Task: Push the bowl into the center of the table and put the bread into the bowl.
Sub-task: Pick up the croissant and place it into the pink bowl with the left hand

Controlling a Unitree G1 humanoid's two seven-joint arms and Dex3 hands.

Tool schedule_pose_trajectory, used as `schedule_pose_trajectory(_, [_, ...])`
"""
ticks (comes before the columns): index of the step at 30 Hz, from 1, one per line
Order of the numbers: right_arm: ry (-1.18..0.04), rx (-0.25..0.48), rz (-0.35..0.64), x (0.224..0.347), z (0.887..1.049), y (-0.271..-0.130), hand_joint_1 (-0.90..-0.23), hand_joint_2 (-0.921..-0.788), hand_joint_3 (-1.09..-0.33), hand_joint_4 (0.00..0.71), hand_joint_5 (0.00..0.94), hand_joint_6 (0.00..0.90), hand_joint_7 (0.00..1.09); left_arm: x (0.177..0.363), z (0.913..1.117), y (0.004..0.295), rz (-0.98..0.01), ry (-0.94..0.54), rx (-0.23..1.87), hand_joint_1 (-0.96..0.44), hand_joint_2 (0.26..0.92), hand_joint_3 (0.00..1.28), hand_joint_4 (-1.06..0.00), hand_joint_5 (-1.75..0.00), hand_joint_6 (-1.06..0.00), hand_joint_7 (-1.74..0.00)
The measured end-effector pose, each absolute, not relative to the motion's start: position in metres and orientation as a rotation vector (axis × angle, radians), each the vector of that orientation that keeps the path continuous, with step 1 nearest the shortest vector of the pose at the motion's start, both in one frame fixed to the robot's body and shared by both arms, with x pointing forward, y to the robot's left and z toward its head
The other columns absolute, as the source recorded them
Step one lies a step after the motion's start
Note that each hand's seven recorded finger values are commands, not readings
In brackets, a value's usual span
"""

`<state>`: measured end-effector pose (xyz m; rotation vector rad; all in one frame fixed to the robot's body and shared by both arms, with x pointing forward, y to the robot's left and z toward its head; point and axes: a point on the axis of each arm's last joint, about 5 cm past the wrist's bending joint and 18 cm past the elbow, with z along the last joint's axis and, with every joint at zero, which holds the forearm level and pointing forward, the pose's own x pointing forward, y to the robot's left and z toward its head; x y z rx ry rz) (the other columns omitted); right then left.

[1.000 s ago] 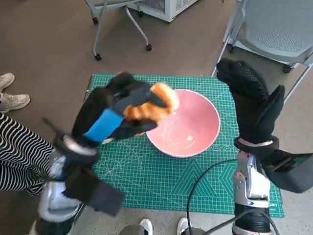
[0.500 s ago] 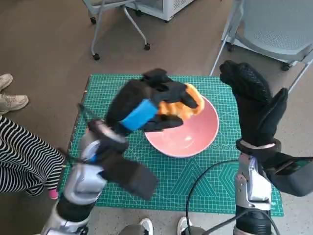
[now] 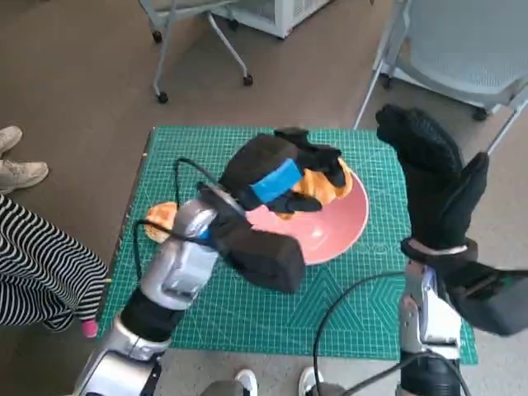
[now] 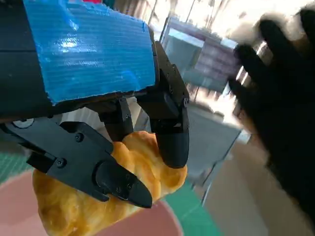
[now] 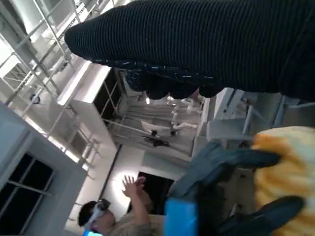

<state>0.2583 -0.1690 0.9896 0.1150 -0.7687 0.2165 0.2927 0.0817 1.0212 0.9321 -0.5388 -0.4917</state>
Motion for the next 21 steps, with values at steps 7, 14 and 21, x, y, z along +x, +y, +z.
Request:
schedule_pose_trajectory(7, [-0.771, 0.115, 0.209, 0.258, 0.990, -0.169, -0.667, -0.921, -0.685, 0.180, 0.001, 0.052, 0.56, 0.301, 1.010, 0.087, -0.642, -0.391, 0.866, -0.35, 0.909, 0.06, -0.15, -0.12, -0.13, -0.29])
schedule_pose_trajectory(14, [-0.770, 0.111, 0.204, 0.258, 0.990, -0.170, -0.668, -0.921, -0.685, 0.180, 0.001, 0.051, 0.56, 0.307, 1.011, 0.101, -0.720, -0.328, 0.865, -0.63, 0.920, 0.08, -0.05, -0.01, -0.10, -0.20])
schedule_pose_trajectory(21, [-0.770, 0.092, 0.200, 0.258, 0.990, -0.169, -0.669, -0.921, -0.686, 0.180, 0.001, 0.052, 0.56, 0.301, 1.033, 0.118, -0.654, -0.422, 0.904, -0.66, 0.921, 0.09, -0.06, -0.01, -0.15, -0.17])
